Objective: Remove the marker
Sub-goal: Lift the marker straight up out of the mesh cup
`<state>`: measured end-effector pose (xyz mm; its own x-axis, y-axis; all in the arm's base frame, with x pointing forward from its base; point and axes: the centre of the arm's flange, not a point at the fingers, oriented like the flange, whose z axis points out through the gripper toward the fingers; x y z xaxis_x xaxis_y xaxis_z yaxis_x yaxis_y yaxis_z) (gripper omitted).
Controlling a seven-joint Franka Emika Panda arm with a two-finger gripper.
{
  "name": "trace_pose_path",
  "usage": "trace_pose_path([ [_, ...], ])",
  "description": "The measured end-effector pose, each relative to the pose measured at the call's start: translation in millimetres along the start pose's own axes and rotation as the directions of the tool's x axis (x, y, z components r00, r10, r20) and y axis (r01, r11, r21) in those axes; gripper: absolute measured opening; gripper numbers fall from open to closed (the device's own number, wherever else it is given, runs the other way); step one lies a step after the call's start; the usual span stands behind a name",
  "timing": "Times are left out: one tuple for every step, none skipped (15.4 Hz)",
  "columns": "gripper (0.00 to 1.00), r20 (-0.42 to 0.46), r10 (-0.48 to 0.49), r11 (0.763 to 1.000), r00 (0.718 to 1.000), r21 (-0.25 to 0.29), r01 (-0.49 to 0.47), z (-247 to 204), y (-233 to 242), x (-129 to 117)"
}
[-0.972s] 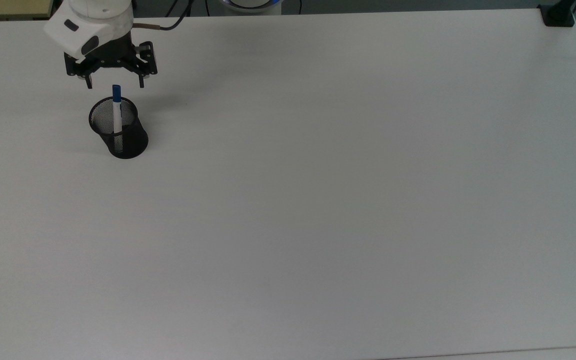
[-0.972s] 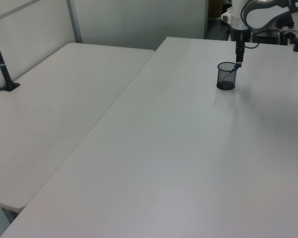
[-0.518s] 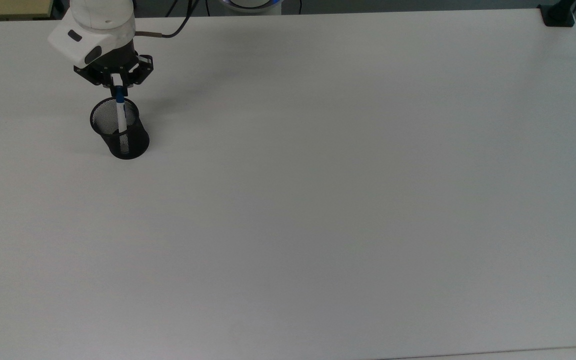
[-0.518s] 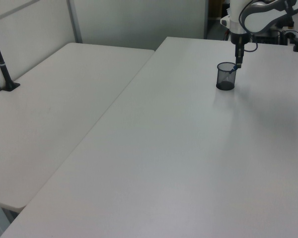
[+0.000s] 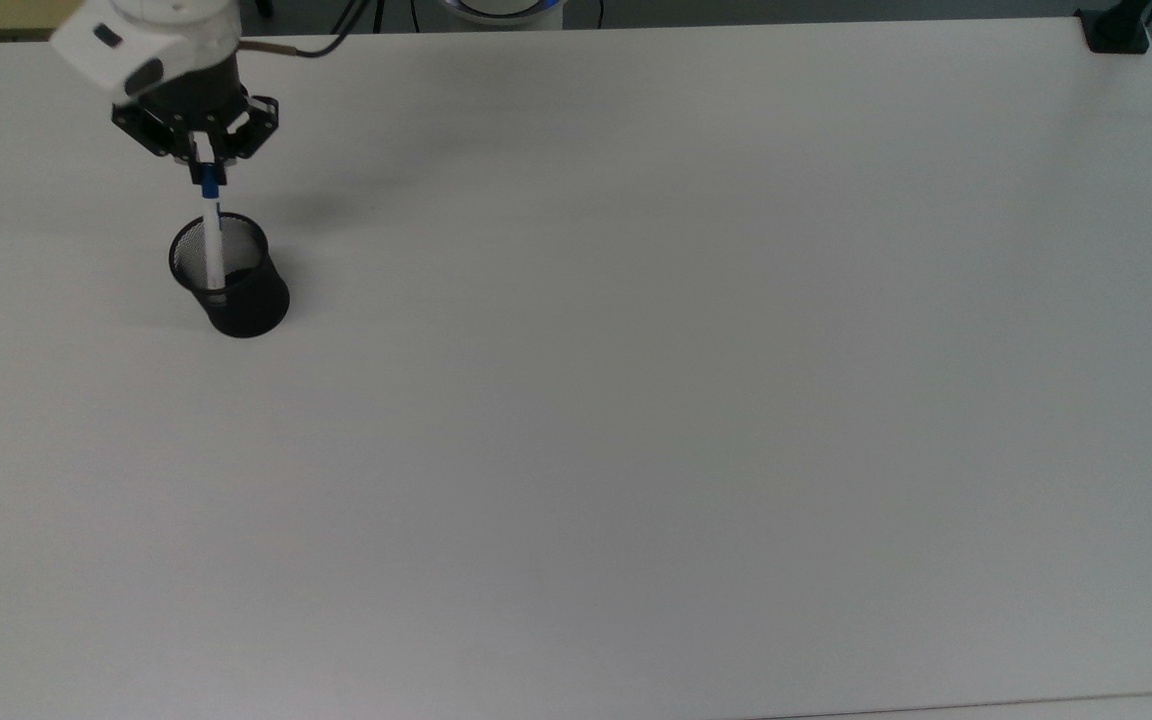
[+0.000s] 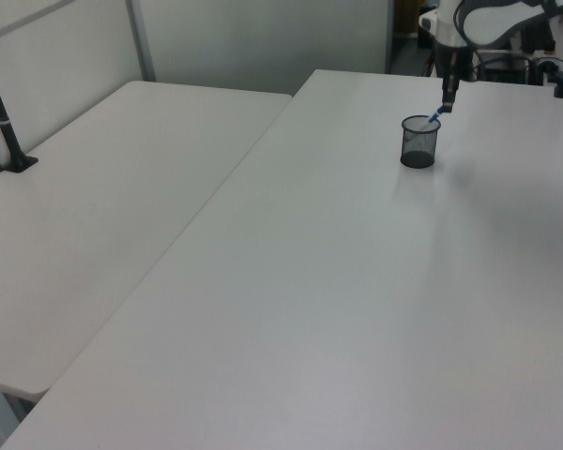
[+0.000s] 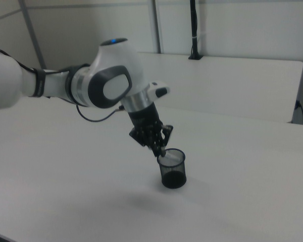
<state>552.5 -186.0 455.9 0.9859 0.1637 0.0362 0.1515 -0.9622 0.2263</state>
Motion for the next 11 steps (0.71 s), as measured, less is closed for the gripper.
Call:
trace_pose_path([
  [0.19, -0.033, 0.009, 1.000, 0.999, -0.012, -0.009, -19, 5, 1],
  [0.19, -0.059, 0.016, 1.000, 0.998, -0.023, -0.018, -37, 9, 0],
  [0.19, -0.072, 0.024, 0.999, 0.997, -0.031, -0.026, -57, 13, -2],
  [0.19, -0.071, 0.032, 0.999, 0.997, -0.033, -0.034, -74, 17, -4],
  [0.19, -0.064, 0.038, 0.999, 0.997, -0.032, -0.040, -90, 20, -6],
  [0.19, -0.051, 0.039, 0.999, 0.998, -0.029, -0.040, -103, 20, -8],
  [0.19, -0.031, 0.032, 0.999, 0.999, -0.018, -0.033, -113, 18, -10],
  [0.19, -0.006, 0.017, 1.000, 1.000, 0.007, -0.017, -120, 13, -11],
  [0.19, 0.024, -0.007, 0.999, 1.000, 0.043, 0.006, -125, 8, -14],
  [0.19, 0.057, -0.037, 0.996, 0.998, 0.082, 0.032, -131, 4, -17],
  [0.19, 0.102, -0.079, 0.990, 0.992, 0.127, 0.066, -142, -4, -22],
])
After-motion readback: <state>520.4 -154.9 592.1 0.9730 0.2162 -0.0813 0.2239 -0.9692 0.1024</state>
